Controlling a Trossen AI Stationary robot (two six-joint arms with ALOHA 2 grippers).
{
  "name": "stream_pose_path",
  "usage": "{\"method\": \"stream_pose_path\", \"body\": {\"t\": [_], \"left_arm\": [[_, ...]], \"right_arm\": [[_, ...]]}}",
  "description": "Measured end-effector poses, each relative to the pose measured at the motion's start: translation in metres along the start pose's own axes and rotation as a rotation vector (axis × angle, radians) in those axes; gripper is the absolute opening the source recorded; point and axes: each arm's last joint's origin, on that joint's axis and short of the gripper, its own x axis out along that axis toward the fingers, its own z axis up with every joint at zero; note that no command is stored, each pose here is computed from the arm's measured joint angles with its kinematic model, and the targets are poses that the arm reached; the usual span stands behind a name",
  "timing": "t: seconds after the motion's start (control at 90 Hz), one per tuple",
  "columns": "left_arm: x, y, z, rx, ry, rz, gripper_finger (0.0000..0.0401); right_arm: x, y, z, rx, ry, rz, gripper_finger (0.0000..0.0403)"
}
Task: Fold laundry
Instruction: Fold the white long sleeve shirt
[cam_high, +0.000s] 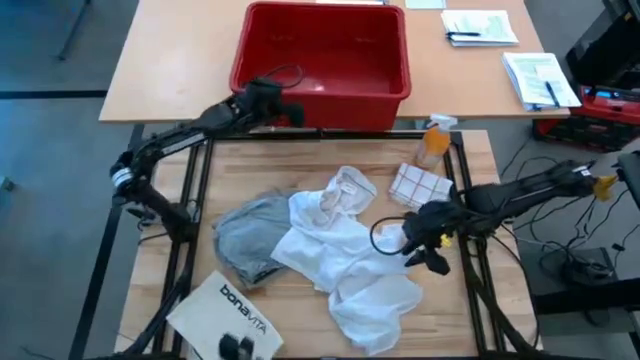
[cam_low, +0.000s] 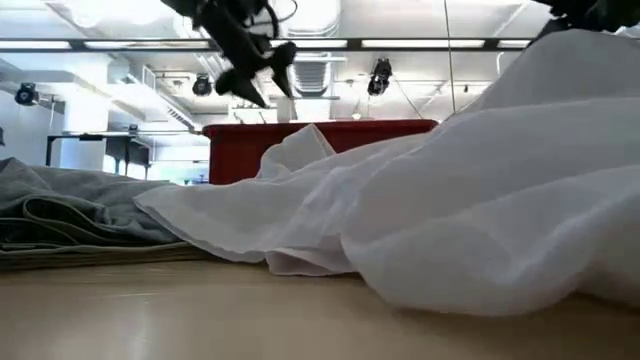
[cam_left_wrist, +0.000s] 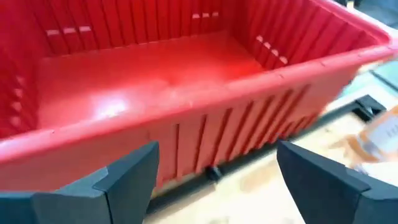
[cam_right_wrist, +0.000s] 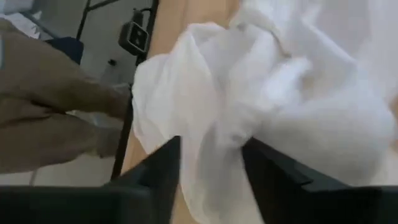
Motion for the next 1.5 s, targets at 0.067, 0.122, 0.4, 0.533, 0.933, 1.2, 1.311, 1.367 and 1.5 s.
{"method": "stream_pose_path", "body": {"t": [0.067,0.122,0.4,0.533,0.933,1.2,1.311,1.367,1.5], "left_arm": [[-0.022,-0.001,-0.008,-0.019,0.034,-0.030,0.0309],[-0.039,-0.003,-0.020,-0.036,0.085,-0.089,0.0309],[-0.118,-0.032,-0.126,-0.009,0.261,-0.306,0.0309],[-0.139,-0.038,-0.185,-0.064,0.420,-0.329,0.0309],[-0.142,-0.024,-0.290,-0.150,0.690,-0.105,0.0309],[-0.104,-0.007,-0.307,-0.171,0.752,0.038,0.0309],[-0.082,0.003,-0.295,-0.162,0.636,0.120,0.0309],[-0.071,0.010,-0.288,-0.168,0.601,0.168,0.0309],[-0.045,0.033,-0.270,-0.188,0.557,0.280,0.0309]], "right_arm": [[0.003,0.001,0.005,-0.029,-0.011,0.006,0.0206],[0.005,0.001,0.007,-0.027,0.000,0.000,0.0234],[0.001,0.002,0.015,0.035,-0.057,-0.078,0.0277],[0.001,0.002,0.015,0.060,-0.058,-0.082,0.0262],[0.010,-0.002,0.015,0.064,-0.027,-0.107,0.0201],[0.019,-0.005,0.015,0.078,0.009,-0.119,0.0175],[0.019,-0.005,0.015,0.084,0.010,-0.118,0.0166],[0.019,-0.005,0.015,0.085,0.010,-0.116,0.0162],[0.019,-0.005,0.015,0.086,0.013,-0.109,0.0152]]}}
